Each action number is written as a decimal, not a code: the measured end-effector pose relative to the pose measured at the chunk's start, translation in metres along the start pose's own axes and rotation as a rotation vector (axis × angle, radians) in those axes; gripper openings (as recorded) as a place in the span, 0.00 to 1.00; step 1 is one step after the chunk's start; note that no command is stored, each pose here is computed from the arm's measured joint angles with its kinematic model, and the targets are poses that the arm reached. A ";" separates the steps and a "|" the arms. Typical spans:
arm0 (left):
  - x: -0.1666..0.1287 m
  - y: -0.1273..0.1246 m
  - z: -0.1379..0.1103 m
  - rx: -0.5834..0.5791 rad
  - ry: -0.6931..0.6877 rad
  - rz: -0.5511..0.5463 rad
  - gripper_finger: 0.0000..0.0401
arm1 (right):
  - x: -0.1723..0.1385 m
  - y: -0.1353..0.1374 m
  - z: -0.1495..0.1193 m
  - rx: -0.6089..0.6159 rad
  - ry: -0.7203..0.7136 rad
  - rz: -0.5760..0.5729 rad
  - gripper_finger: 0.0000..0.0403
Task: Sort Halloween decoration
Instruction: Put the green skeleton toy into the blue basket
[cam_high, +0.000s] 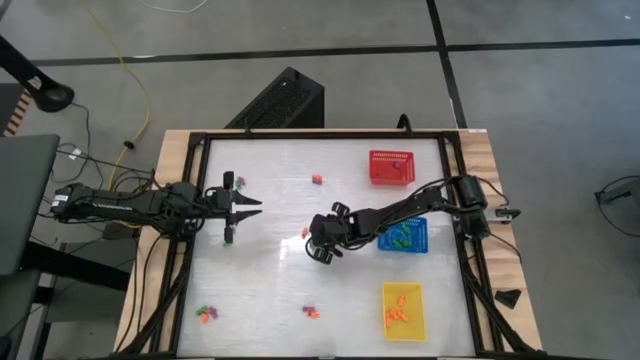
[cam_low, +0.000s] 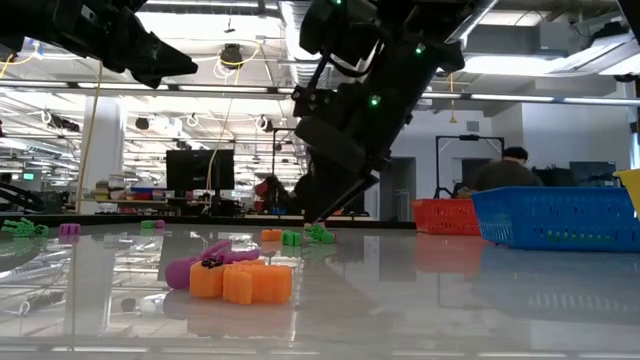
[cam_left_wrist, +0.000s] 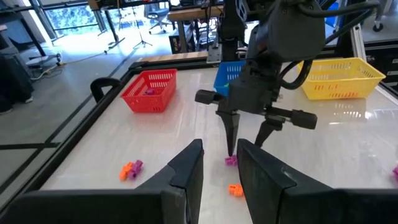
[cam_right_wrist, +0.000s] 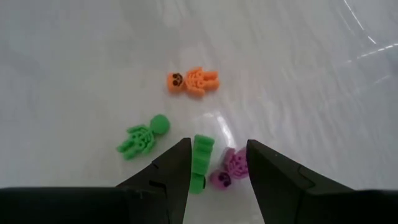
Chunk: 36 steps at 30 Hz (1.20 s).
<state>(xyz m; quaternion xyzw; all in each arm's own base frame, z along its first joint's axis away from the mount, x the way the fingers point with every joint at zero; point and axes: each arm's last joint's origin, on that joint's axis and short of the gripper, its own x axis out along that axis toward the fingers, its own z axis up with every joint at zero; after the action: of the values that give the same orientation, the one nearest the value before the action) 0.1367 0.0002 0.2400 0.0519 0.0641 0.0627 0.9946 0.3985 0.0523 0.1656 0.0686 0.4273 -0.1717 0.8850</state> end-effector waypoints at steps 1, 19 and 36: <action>0.000 0.000 0.000 0.000 0.000 0.000 0.22 | 0.001 0.001 0.000 0.001 0.001 0.009 0.46; 0.000 0.000 -0.001 0.010 0.010 0.006 0.22 | 0.022 0.006 -0.012 -0.013 0.070 0.057 0.17; 0.000 0.000 -0.001 0.010 0.010 0.006 0.22 | -0.004 0.023 0.017 -0.104 0.080 0.103 0.15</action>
<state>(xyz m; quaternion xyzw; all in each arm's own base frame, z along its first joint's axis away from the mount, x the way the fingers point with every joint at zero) 0.1366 0.0004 0.2389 0.0568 0.0692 0.0657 0.9938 0.4169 0.0701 0.1783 0.0511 0.4666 -0.1005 0.8772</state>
